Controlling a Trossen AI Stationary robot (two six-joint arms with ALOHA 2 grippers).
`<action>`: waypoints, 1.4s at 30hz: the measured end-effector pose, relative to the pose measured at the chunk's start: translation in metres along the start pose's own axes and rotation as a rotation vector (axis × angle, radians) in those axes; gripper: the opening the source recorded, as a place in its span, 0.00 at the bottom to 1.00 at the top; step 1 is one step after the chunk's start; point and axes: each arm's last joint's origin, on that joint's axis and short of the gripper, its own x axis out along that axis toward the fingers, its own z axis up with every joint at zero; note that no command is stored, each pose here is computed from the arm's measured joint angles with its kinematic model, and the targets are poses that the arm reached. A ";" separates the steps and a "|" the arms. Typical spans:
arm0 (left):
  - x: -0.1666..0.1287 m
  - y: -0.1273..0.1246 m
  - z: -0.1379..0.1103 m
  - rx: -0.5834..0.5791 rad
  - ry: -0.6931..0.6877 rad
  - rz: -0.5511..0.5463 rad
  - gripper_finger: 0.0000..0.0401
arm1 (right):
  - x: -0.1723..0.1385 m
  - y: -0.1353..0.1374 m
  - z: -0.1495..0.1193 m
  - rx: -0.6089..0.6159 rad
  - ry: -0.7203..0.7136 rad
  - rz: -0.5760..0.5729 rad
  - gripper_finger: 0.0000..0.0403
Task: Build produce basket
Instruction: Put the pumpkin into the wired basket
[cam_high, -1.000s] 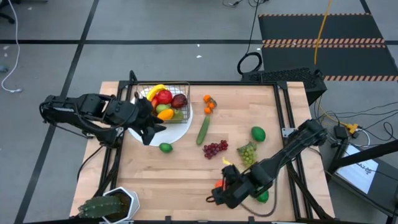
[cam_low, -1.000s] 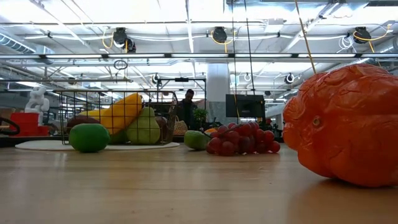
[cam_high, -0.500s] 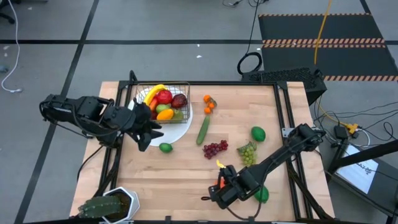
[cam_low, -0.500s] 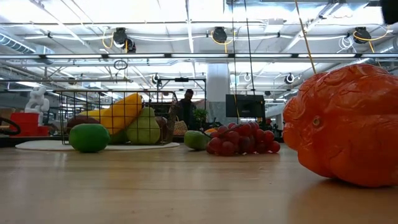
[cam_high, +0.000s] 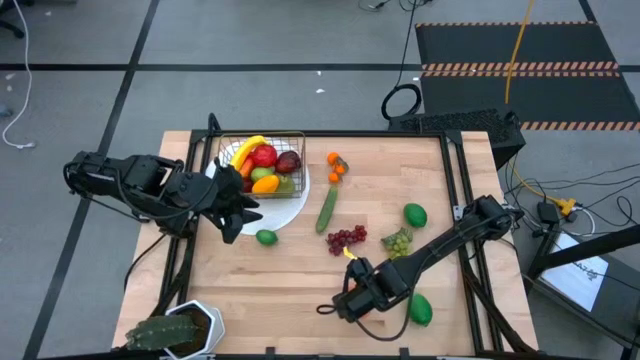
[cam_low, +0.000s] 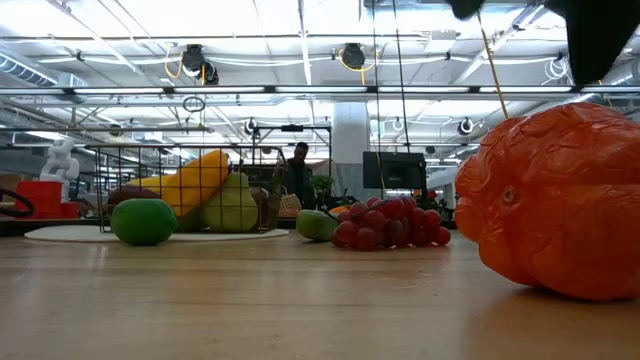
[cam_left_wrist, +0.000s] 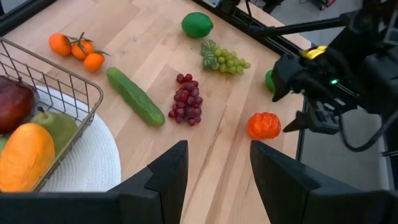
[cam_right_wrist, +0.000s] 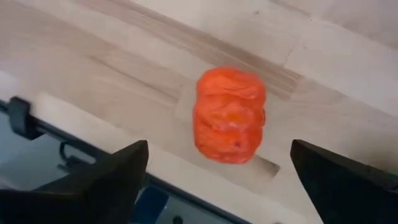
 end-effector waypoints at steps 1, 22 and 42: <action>0.000 0.000 0.000 0.000 0.000 0.000 0.43 | 0.004 -0.001 0.001 0.003 0.001 0.000 0.96; 0.000 0.002 0.002 0.001 -0.007 0.008 0.43 | 0.055 -0.022 0.029 -0.051 0.139 -0.036 0.93; 0.000 0.002 0.002 0.020 -0.007 0.009 0.43 | 0.055 -0.019 0.027 -0.039 0.193 0.015 0.67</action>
